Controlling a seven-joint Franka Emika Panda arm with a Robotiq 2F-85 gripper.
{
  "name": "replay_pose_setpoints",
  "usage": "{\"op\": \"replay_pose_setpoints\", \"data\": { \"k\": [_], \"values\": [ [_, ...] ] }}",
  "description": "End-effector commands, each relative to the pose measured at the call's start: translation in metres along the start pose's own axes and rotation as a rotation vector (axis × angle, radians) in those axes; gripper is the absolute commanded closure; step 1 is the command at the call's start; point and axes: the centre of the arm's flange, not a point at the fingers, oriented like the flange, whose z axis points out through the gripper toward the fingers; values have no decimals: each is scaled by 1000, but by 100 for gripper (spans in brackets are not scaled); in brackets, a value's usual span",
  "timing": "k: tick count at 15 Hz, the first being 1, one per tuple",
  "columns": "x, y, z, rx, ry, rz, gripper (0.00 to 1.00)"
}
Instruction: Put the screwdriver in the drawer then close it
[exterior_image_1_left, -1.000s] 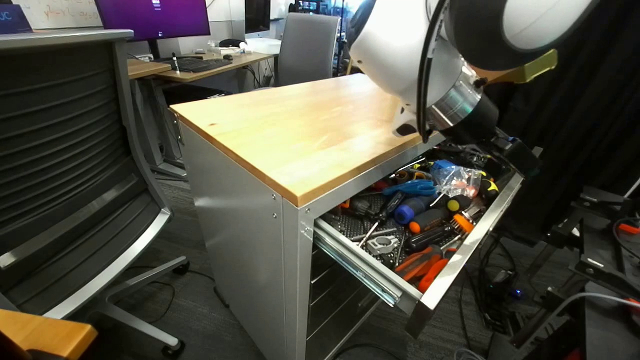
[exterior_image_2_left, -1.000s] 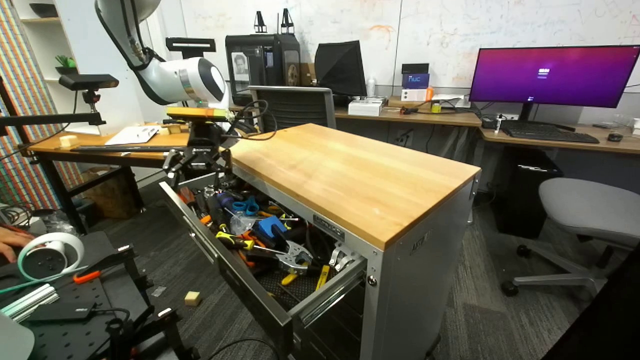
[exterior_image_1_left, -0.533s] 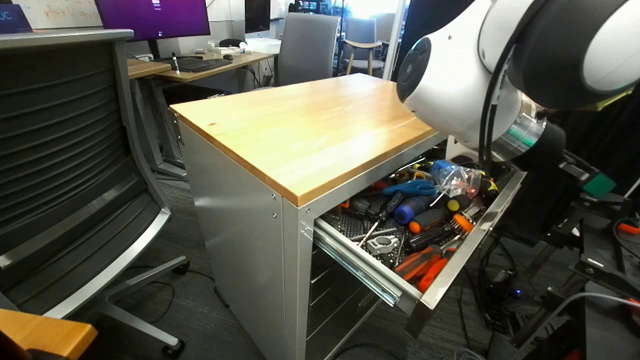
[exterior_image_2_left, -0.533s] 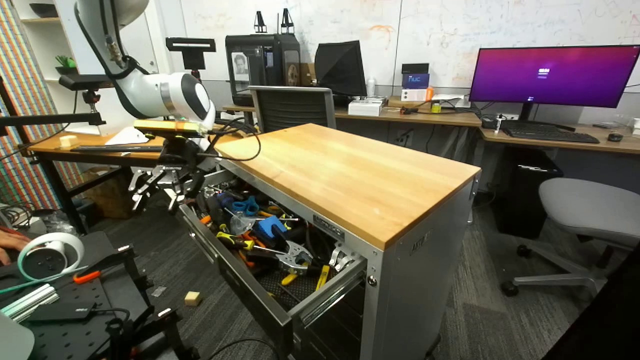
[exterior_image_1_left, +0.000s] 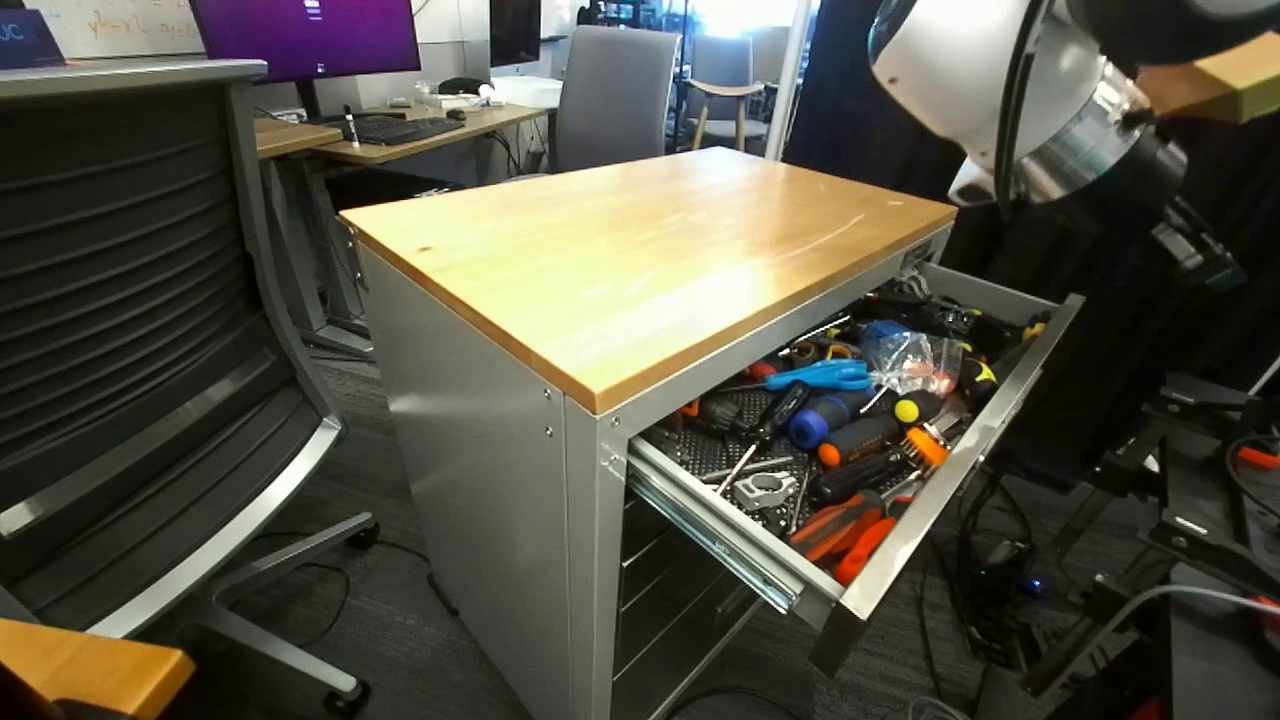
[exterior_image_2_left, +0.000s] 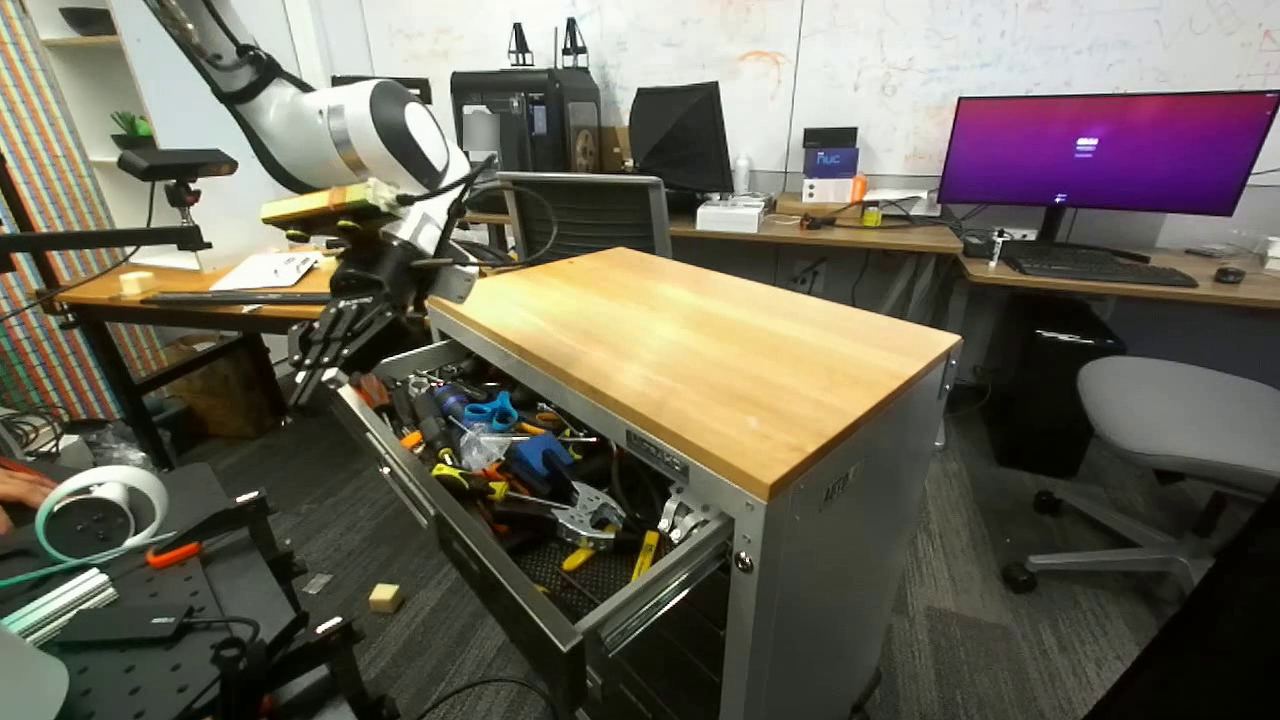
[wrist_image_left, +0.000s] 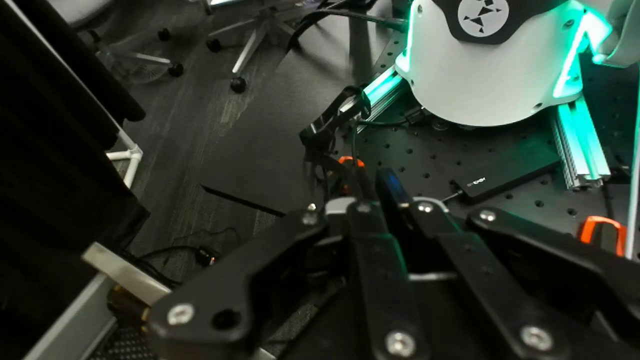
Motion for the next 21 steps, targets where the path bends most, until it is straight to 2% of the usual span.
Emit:
{"op": "replay_pose_setpoints", "data": {
  "k": [1,5,10,14,15,17,18,21],
  "values": [
    [-75,51,9,168,82,81,100],
    [-84,66,33,369,184,112,100],
    [-55,67,52,588,325,61,100],
    [-23,79,54,709,478,14,100],
    [-12,82,49,721,516,-15,100],
    [8,87,43,708,534,-46,100],
    [17,87,40,697,520,-56,100],
    [36,73,35,653,394,-171,100]
  ]
}}
